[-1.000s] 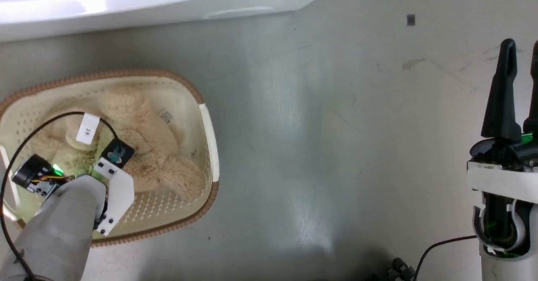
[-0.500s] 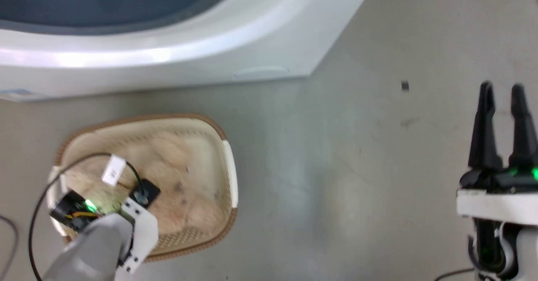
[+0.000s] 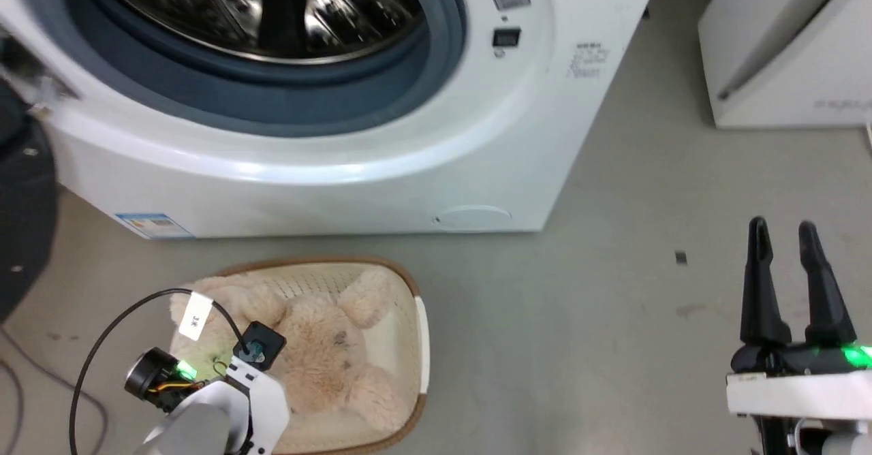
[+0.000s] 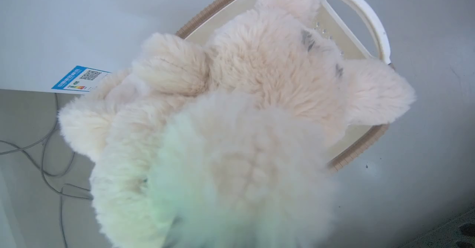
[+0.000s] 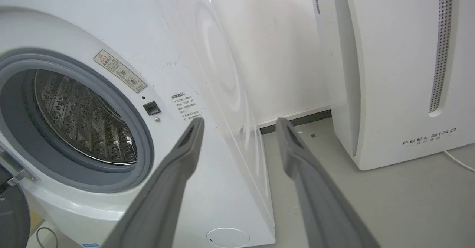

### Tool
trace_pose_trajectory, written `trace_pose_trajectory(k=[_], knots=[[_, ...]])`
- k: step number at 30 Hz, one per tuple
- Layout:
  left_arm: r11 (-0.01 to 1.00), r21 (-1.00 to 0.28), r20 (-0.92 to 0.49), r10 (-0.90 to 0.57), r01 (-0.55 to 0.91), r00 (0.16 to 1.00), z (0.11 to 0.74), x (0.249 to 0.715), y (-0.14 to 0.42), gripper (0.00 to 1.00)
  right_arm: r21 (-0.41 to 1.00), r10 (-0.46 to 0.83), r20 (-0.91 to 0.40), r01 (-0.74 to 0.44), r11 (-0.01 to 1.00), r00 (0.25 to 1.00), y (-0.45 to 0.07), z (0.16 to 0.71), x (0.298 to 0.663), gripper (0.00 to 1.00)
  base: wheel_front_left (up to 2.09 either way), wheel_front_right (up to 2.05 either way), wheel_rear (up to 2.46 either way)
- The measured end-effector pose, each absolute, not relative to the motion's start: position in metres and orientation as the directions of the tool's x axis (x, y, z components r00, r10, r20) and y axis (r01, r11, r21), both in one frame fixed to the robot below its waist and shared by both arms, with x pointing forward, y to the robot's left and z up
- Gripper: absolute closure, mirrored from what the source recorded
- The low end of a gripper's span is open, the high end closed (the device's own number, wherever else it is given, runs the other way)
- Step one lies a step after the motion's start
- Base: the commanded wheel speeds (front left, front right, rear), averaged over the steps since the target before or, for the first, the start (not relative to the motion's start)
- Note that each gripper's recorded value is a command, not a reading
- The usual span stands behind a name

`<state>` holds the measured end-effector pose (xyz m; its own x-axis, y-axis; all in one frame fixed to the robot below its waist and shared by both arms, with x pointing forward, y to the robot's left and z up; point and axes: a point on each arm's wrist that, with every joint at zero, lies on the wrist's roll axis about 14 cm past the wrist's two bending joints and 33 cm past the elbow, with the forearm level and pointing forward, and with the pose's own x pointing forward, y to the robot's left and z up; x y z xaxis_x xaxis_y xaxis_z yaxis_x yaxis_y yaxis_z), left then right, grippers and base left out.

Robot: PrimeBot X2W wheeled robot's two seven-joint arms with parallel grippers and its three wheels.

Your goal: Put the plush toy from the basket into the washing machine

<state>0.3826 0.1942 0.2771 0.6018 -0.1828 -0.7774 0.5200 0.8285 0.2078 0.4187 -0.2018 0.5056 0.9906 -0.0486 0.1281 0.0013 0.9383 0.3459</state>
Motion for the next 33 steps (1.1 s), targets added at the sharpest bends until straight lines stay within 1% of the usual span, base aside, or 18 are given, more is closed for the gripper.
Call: trace_pose_trajectory(k=[8, 13, 20, 27, 33], knots=[[0.877, 0.216, -0.638, -0.207, 0.430, 0.742, 0.330, 0.394, 0.186, 1.00, 0.350, -0.008, 0.182, -0.057, 0.935, 0.983, -0.187, 0.529, 0.402, 0.00, 0.00, 0.00, 0.00], [0.895, 0.225, -0.548, -0.210, 0.385, 0.810, 0.359, 0.401, 0.184, 1.00, 0.351, 0.013, 0.208, -0.086, 0.933, 0.978, -0.180, 0.539, 0.393, 0.00, 0.00, 0.00, 0.00], [0.928, 0.214, -0.342, -0.221, 0.305, 0.913, 0.416, 0.430, 0.171, 1.00, 0.349, 0.023, 0.222, -0.102, 0.931, 0.975, -0.177, 0.545, 0.388, 0.00, 0.00, 0.00, 0.00], [0.959, 0.183, -0.159, -0.189, 0.217, 0.969, 0.465, 0.460, 0.169, 1.00, 0.351, 0.019, 0.208, -0.092, 0.932, 0.978, -0.178, 0.540, 0.388, 0.00, 0.00, 0.00, 0.00], [0.974, 0.157, -0.075, -0.155, 0.165, 0.985, 0.484, 0.483, 0.174, 1.00, 0.350, -0.004, 0.189, -0.064, 0.935, 0.982, -0.186, 0.532, 0.393, 0.00, 0.00, 0.00, 0.00]])
